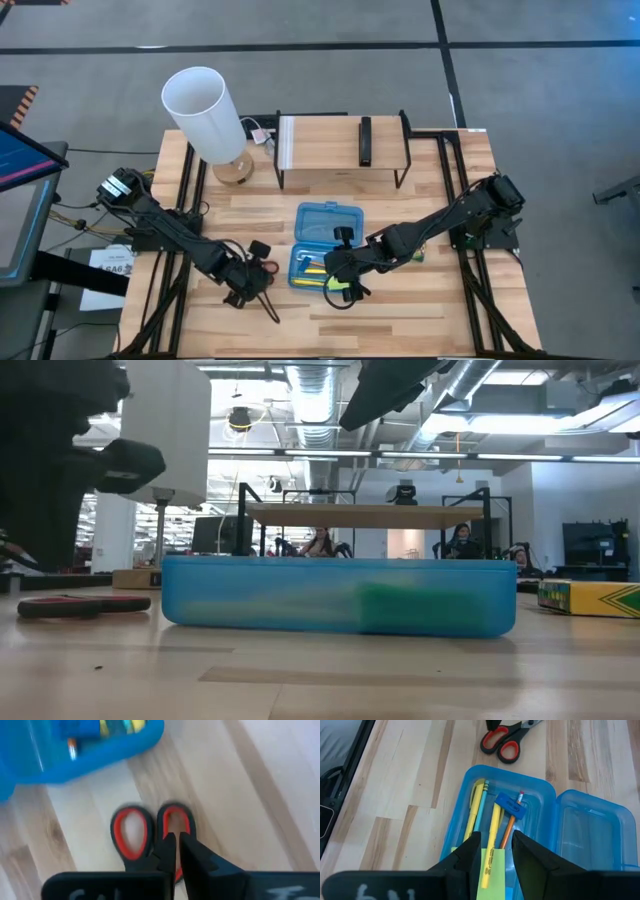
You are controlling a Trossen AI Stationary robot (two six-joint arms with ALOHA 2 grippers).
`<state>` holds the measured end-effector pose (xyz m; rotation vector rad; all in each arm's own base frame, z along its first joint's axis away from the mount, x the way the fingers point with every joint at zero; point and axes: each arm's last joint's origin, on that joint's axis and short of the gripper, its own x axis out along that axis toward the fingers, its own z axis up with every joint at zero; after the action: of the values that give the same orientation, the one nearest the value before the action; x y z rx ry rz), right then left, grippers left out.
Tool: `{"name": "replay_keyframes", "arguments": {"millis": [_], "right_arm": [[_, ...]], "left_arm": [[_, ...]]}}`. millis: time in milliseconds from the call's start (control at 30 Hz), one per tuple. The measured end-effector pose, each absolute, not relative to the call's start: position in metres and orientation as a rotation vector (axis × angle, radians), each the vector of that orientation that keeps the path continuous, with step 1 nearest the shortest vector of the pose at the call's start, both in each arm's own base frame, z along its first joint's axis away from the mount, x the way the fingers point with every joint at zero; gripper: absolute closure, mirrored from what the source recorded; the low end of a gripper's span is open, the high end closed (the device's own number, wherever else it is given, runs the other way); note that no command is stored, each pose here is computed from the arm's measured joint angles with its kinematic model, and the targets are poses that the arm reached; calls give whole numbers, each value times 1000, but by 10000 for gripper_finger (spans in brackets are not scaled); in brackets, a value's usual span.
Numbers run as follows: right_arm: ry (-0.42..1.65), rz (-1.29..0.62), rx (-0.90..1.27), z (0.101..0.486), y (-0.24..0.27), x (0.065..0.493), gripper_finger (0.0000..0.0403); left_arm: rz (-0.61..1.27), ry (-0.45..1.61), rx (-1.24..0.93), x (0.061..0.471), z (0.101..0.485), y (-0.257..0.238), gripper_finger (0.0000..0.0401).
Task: Pack school essentials
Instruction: Put the black scissor into blue supply box
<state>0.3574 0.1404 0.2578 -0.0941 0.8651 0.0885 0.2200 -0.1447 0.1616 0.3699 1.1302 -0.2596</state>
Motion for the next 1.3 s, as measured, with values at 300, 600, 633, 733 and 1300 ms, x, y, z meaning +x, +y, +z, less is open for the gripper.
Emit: {"name": "replay_keyframes", "arguments": {"millis": [300,600,633,733,1300], "right_arm": [[865,88,-94,258,140,357,274],[865,88,-94,258,140,357,274],[865,88,-94,258,140,357,274],[865,88,-94,258,140,357,274],[865,88,-93,258,140,357,274]], "left_arm": [[-271,1140,404,230,151,-141,294],[-262,1229,403,241,131,-133,245],[-265,1240,396,241,129,-132,245],[-278,1263,379,243,126,-130,260],[-253,1234,379,243,138,-133,375]]}}
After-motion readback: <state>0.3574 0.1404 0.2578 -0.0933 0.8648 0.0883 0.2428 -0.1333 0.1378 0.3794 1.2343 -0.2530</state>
